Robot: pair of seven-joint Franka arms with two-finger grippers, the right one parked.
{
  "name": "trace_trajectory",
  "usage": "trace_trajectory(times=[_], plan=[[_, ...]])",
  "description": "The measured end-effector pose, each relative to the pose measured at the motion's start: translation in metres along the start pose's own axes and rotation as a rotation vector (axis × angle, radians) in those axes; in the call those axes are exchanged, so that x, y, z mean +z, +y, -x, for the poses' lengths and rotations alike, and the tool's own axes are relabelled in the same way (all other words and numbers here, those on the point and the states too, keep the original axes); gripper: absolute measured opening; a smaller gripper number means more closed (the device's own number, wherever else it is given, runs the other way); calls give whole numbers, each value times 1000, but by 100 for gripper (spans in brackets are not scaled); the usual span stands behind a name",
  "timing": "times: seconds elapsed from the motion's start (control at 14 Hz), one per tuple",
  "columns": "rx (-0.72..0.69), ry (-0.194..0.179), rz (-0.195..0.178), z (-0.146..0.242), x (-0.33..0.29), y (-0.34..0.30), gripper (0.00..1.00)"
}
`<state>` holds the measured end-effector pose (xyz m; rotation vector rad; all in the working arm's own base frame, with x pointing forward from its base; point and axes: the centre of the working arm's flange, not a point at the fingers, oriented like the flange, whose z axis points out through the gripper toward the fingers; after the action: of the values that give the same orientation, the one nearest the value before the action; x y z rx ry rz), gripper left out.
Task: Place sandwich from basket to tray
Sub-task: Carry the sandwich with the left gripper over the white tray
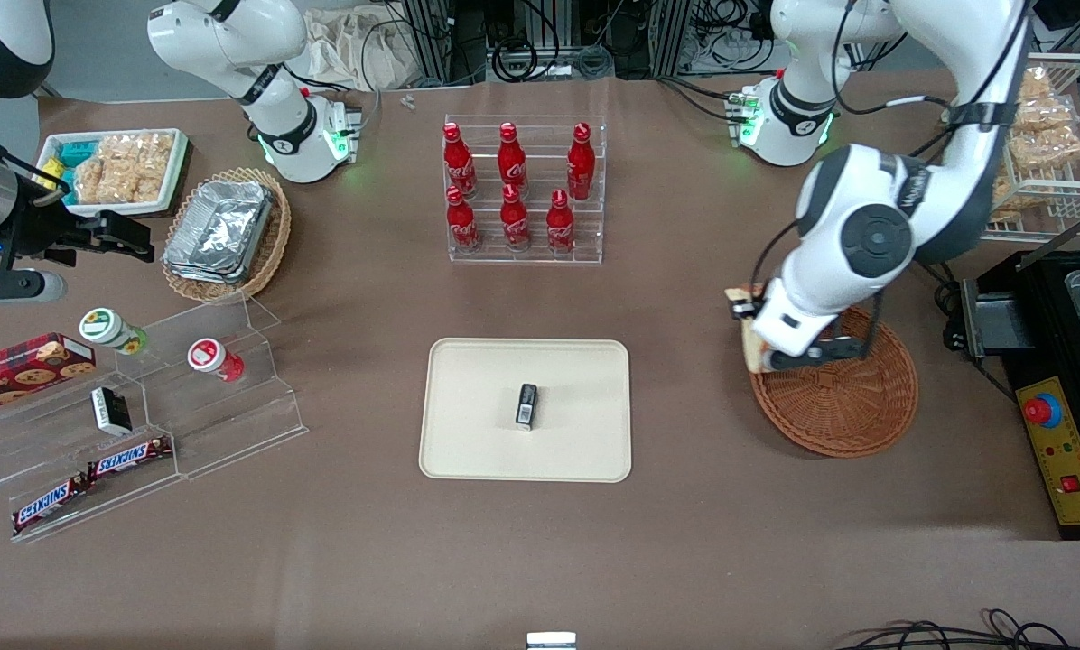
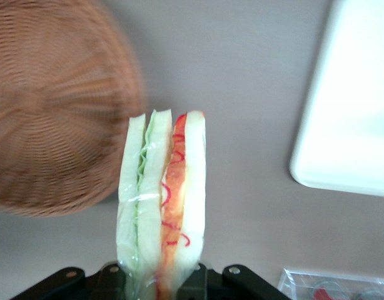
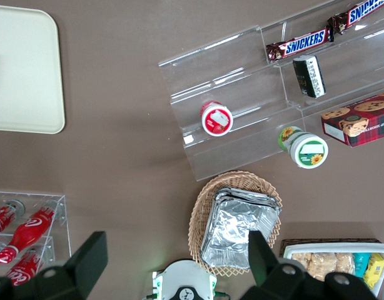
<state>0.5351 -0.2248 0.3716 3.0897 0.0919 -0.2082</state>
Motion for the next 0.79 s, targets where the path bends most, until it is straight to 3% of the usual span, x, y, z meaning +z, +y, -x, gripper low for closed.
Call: trace_trajectory(times=[0.29, 0.36, 0.57, 0.79], plan=[[143, 90, 129, 3, 34, 102, 21], [147, 105, 131, 2, 43, 120, 21], [101, 150, 77, -14, 73, 158, 21], [66, 154, 68, -34, 96, 164, 17]])
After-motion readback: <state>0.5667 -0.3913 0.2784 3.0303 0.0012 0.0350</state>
